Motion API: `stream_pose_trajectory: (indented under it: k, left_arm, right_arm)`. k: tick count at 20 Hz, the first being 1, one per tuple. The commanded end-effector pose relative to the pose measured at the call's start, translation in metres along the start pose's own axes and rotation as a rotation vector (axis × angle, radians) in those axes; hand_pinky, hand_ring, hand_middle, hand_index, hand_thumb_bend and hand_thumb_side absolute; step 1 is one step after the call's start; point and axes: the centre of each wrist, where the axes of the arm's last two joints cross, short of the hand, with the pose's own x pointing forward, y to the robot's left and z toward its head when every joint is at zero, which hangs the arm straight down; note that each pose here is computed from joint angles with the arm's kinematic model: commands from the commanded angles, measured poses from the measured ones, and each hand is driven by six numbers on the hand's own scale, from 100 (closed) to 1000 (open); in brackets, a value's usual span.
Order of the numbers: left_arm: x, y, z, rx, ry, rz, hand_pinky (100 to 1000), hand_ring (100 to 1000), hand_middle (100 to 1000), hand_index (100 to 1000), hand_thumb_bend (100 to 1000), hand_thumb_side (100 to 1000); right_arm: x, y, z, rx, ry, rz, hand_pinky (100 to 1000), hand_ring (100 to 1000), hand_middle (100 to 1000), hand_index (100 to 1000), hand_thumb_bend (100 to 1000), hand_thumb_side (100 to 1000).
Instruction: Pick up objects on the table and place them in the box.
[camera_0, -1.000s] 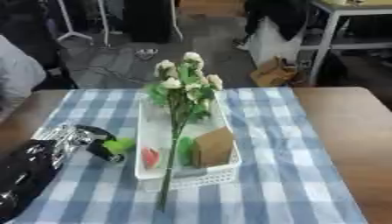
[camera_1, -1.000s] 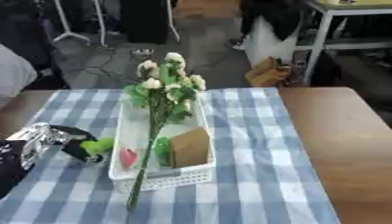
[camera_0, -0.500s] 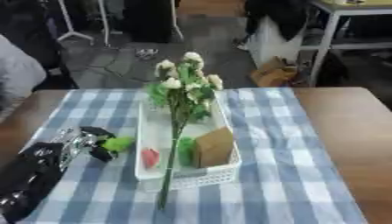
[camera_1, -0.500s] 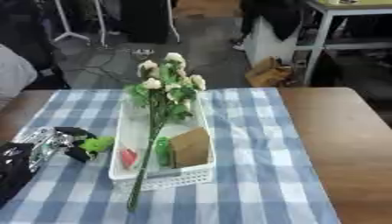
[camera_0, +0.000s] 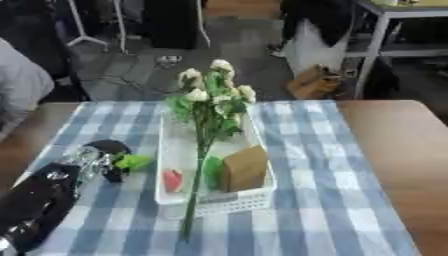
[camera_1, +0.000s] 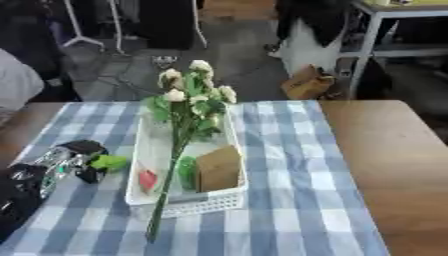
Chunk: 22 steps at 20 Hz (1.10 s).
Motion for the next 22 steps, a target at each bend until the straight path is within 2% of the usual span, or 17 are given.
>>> stream_pose_trajectory:
  k: [1,4,7,9,22]
  left_arm:
    - [-0.011,0.011,0.001,0.034,0.023,-0.004,100,248,304,548,100,219]
    - [-0.012,0.013,0.000,0.049,0.014,0.011,100,168,218,505,100,229]
    - [-0.012,0.015,0.000,0.054,0.007,0.021,100,127,192,497,100,235]
    - [-0.014,0.025,0.002,0.062,-0.006,0.022,100,114,185,493,100,229]
    - [-0.018,0.119,0.030,0.128,-0.101,0.032,100,100,170,488,100,197]
  right_arm:
    - [0.005,0.004,-0.004,0.013,-0.017,-0.021,613,590,550,536,100,629]
    - [0.005,0.004,-0.004,0.014,-0.015,-0.021,614,590,550,536,100,627]
    - [0.005,0.004,-0.004,0.015,-0.014,-0.021,614,591,550,537,100,625]
    - [0.005,0.004,-0.004,0.016,-0.011,-0.019,615,590,550,537,100,624]
    - [0.005,0.004,-0.004,0.019,-0.004,-0.015,615,592,551,537,100,624]
